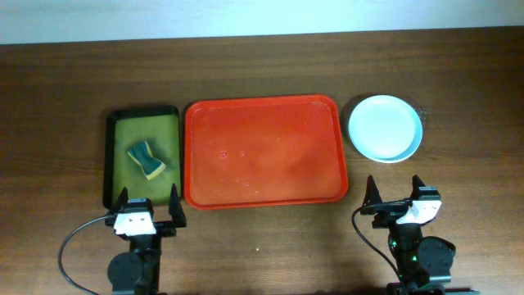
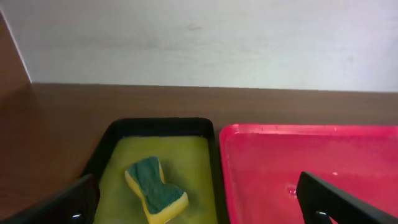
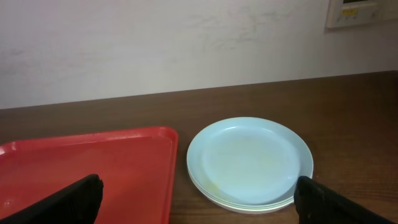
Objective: Clean dirty plates on tray and stack at the side
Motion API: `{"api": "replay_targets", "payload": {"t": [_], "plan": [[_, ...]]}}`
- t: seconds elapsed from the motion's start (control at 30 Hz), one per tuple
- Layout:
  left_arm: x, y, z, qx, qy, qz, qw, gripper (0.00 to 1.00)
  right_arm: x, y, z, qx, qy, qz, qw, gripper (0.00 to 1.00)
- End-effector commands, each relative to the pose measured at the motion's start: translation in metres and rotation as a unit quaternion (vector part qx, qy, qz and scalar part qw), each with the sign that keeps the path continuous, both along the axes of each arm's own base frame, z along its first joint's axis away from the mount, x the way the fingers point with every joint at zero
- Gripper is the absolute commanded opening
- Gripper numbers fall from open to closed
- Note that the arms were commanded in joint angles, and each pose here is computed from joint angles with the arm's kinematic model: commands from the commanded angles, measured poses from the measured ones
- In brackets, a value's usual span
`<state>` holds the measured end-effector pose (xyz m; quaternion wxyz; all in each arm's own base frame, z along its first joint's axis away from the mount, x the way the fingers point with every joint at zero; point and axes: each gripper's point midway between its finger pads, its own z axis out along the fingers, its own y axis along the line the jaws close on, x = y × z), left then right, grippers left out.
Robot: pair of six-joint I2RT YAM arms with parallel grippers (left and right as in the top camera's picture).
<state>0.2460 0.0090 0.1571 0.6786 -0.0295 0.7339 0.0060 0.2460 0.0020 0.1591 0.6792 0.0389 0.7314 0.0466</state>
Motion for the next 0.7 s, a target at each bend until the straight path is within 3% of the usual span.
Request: {"api": "replay_targets", "payload": {"t": [0.0, 0.07, 0.67], "plan": [[-0.0007, 0.0067, -0.0005, -0.031, -0.003, 0.022, 0.999, 0.99, 0.0000, -0.0024, -0.0030, -0.002, 0.002, -0.006, 1.000, 0.99], [-0.0005, 0.0035, -0.0007, -0.009, -0.001, 0.010, 1.000, 0.99, 0.0000, -0.0024, -0.0030, -0.002, 0.002, -0.006, 1.000, 0.99], [-0.0003, 0.0005, -0.0006, -0.009, -0.001, 0.002, 1.000, 0.99, 0.0000, -0.0023, -0.0030, -0.002, 0.002, -0.005, 1.000, 0.98]]}}
